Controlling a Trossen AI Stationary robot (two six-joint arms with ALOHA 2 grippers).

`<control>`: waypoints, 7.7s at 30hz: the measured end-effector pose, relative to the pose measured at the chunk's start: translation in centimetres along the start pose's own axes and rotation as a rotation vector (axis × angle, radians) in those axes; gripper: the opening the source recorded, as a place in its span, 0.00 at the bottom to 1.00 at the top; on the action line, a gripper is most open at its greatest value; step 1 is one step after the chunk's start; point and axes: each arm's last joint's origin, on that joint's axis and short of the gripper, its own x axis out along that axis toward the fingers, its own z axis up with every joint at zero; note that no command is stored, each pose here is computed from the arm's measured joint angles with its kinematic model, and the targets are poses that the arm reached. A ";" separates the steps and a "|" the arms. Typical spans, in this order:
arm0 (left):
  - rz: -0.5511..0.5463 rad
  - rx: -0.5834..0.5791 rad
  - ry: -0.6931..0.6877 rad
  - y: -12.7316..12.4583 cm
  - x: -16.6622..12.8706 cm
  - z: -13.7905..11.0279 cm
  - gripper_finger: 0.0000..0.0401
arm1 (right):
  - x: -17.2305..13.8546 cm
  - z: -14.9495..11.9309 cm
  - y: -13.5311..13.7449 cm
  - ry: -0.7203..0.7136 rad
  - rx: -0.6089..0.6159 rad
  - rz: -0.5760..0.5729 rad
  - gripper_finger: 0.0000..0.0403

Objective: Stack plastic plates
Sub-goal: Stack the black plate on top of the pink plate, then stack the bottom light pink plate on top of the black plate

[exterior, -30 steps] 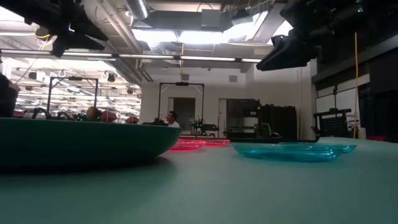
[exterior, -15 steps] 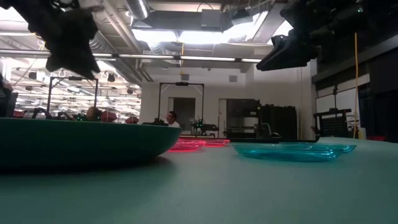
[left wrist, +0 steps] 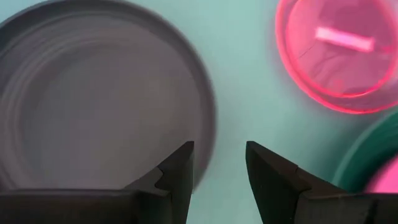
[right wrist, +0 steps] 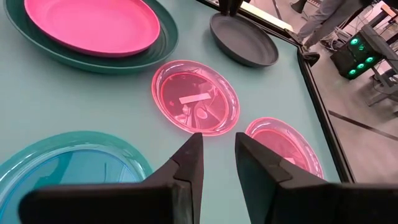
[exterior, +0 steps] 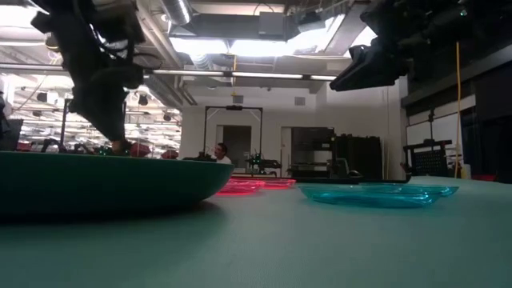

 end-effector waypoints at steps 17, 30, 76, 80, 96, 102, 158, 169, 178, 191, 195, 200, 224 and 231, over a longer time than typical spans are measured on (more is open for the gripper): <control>0.090 0.112 0.128 0.2 3.3 0.7 0.35 | 0.0 0.0 0.0 0.000 0.000 0.000 0.21; 0.018 0.105 0.155 -0.4 4.3 1.0 0.35 | 0.0 0.0 0.0 0.001 0.000 0.001 0.21; 0.147 0.141 0.207 -0.4 6.9 0.6 0.09 | 0.0 0.0 0.0 0.002 0.000 0.001 0.21; 0.148 0.160 0.197 -0.7 6.6 0.4 0.03 | 0.0 0.0 0.0 0.002 0.000 0.001 0.21; 0.080 0.277 0.158 -4.5 1.3 2.6 0.01 | 0.0 0.0 0.0 0.001 0.000 0.001 0.21; 0.005 0.349 0.075 -7.3 -1.7 3.7 0.01 | 0.0 0.0 0.0 0.001 0.000 0.001 0.21; -0.249 0.736 0.091 -21.9 -2.9 -10.6 0.01 | 0.0 0.0 0.0 0.002 0.000 0.001 0.21; -0.254 0.734 0.104 -21.9 -2.9 -10.5 0.07 | 0.0 0.0 0.0 0.003 0.000 0.002 0.21; -0.252 0.739 0.104 -21.9 -2.9 -10.5 0.13 | 0.0 0.0 0.0 0.003 0.000 0.002 0.21; -0.232 0.739 0.105 -21.7 -2.8 -10.3 0.25 | 0.0 0.0 0.0 0.004 0.000 0.002 0.21; -0.230 0.737 0.111 -21.7 -2.7 -10.1 0.28 | 0.0 0.0 0.0 0.004 0.000 0.002 0.21; -0.266 0.706 0.178 -21.7 -2.4 -9.3 0.29 | 0.0 0.0 0.0 0.004 0.000 0.002 0.21; -0.288 0.468 0.177 -19.1 0.0 -0.4 0.27 | 0.0 0.0 0.0 0.004 0.000 0.002 0.21; -0.243 0.341 0.149 -17.1 1.4 3.1 0.27 | 0.0 0.0 0.0 0.004 0.000 0.002 0.21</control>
